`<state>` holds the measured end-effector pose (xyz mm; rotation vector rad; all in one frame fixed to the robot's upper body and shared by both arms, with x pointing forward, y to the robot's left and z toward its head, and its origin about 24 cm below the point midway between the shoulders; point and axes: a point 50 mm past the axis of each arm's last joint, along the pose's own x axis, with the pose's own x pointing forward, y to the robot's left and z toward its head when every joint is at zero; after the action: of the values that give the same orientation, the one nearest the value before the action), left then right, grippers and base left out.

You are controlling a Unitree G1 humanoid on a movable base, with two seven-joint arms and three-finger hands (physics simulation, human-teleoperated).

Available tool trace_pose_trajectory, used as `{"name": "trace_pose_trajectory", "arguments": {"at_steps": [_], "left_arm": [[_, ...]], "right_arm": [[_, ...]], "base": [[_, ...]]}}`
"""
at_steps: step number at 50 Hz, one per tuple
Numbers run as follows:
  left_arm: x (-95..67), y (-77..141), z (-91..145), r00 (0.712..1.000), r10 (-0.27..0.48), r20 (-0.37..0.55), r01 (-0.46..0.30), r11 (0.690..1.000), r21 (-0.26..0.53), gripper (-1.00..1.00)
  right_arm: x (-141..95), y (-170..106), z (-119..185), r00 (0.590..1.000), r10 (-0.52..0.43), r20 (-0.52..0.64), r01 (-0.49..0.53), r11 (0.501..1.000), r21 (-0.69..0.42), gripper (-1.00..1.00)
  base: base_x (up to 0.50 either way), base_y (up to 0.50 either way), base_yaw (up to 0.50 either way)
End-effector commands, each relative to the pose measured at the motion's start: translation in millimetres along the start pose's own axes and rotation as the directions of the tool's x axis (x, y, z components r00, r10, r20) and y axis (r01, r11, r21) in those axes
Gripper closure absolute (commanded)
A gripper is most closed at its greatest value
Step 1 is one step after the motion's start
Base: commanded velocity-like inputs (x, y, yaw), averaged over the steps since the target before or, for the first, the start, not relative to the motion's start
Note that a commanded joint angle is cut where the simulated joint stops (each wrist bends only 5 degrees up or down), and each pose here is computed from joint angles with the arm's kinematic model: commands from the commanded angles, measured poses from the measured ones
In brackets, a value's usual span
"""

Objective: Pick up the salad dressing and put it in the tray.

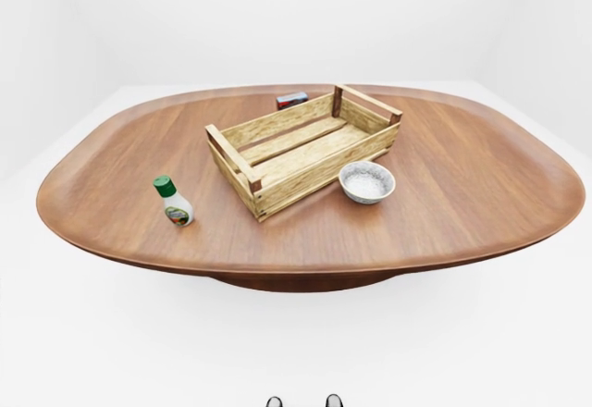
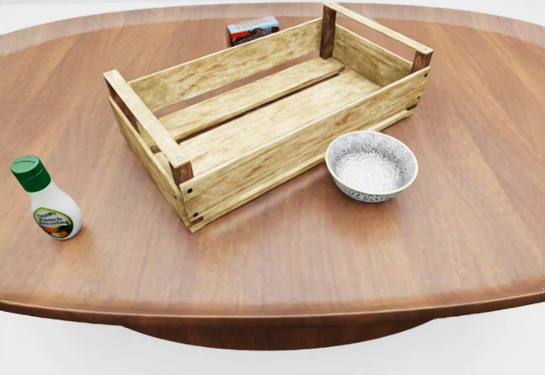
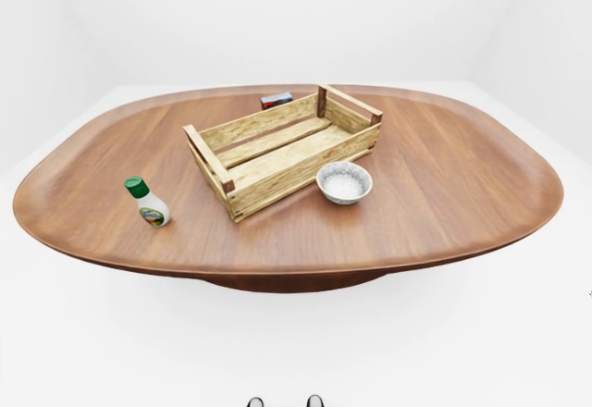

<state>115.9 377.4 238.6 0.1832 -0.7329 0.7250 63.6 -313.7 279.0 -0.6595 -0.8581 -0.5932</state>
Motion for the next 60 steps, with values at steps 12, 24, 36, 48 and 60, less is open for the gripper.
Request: {"name": "trace_pose_trajectory", "arguments": {"at_steps": [12, 24, 36, 48, 60], "left_arm": [[2.3, 9.1, -14.7, 0.998, 0.020, -0.063, -0.020, 1.000, 0.002, -1.00], [0.4, 11.6, -19.8, 0.996, 0.021, -0.090, -0.020, 1.000, 0.006, -1.00], [-2.3, 10.1, -27.8, 0.992, 0.015, -0.124, -0.014, 1.000, 0.009, -1.00], [-1.7, 7.5, -16.0, 0.997, 0.014, -0.073, -0.014, 1.000, 0.010, -1.00], [-0.5, 4.6, -5.5, 1.000, 0.013, -0.027, -0.013, 1.000, 0.008, -1.00]], "right_arm": [[6.2, 19.7, 0.2, 0.997, 0.068, -0.035, -0.074, 0.972, -0.222, -1.00], [1.0, 20.2, -20.6, 0.987, 0.075, -0.140, -0.102, 0.975, -0.199, -1.00], [-0.4, 23.3, -12.2, 0.987, 0.129, -0.093, -0.141, 0.981, -0.133, -1.00], [-3.9, 17.6, -8.0, 0.990, 0.136, -0.044, -0.137, 0.991, -0.009, -1.00], [-1.4, 12.6, 12.3, 0.993, 0.090, 0.077, -0.095, 0.994, 0.059, -1.00]], "base": [[0.29, 0.48, 0.00], [0.23, 0.50, 0.00], [0.25, 0.49, 0.00], [0.49, 0.13, 0.00], [0.50, 0.00, 0.00]]}}
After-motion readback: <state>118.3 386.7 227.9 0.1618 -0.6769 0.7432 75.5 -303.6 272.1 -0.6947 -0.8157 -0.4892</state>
